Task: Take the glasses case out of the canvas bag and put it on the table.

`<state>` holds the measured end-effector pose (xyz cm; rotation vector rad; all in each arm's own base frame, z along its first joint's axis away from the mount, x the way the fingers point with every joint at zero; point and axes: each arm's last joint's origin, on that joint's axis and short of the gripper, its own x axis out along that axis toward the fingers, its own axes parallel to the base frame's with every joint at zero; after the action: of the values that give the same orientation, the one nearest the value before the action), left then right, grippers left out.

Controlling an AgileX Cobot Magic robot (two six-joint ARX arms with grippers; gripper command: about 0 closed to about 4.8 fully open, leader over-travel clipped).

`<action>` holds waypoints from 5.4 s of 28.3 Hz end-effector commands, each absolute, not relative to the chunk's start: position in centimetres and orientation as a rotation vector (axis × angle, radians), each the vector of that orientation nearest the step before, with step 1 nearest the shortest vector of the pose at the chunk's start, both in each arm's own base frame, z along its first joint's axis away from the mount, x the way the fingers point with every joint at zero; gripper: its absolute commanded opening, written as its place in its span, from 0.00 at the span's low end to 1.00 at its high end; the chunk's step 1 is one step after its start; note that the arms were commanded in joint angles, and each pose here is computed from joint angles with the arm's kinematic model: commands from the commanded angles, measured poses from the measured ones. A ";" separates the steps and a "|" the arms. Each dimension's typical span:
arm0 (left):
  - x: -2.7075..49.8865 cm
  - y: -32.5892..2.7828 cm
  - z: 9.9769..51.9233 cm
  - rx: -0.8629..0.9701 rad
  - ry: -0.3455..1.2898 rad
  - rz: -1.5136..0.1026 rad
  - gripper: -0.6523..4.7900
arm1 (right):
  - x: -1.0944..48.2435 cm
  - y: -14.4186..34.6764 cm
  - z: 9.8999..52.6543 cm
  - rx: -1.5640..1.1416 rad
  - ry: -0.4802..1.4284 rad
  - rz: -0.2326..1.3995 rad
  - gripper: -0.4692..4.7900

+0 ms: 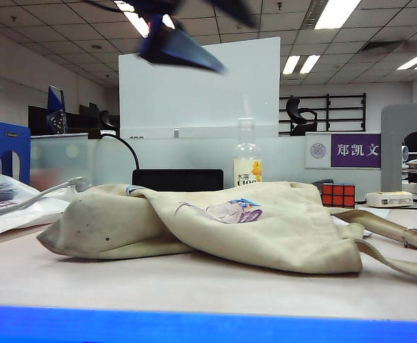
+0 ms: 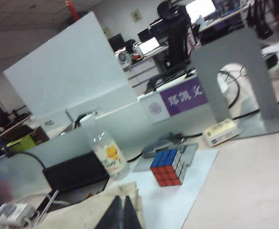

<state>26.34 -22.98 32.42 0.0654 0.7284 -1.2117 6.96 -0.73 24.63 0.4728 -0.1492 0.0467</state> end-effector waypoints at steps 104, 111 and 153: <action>25.1 -33.0 38.1 -0.027 0.897 -1.398 0.11 | 1.0 -0.2 29.5 -0.175 0.152 0.099 0.08; 21.8 -29.5 42.2 -0.016 0.894 -1.379 0.11 | 3.7 0.7 30.2 -0.169 0.152 0.177 0.08; 19.8 -23.4 47.9 0.118 0.486 -0.874 0.11 | 18.7 6.1 24.1 0.118 0.664 0.651 0.11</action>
<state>20.46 -23.84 46.34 0.1729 0.5680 -0.8176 18.12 5.89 23.75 0.1223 0.7317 0.6389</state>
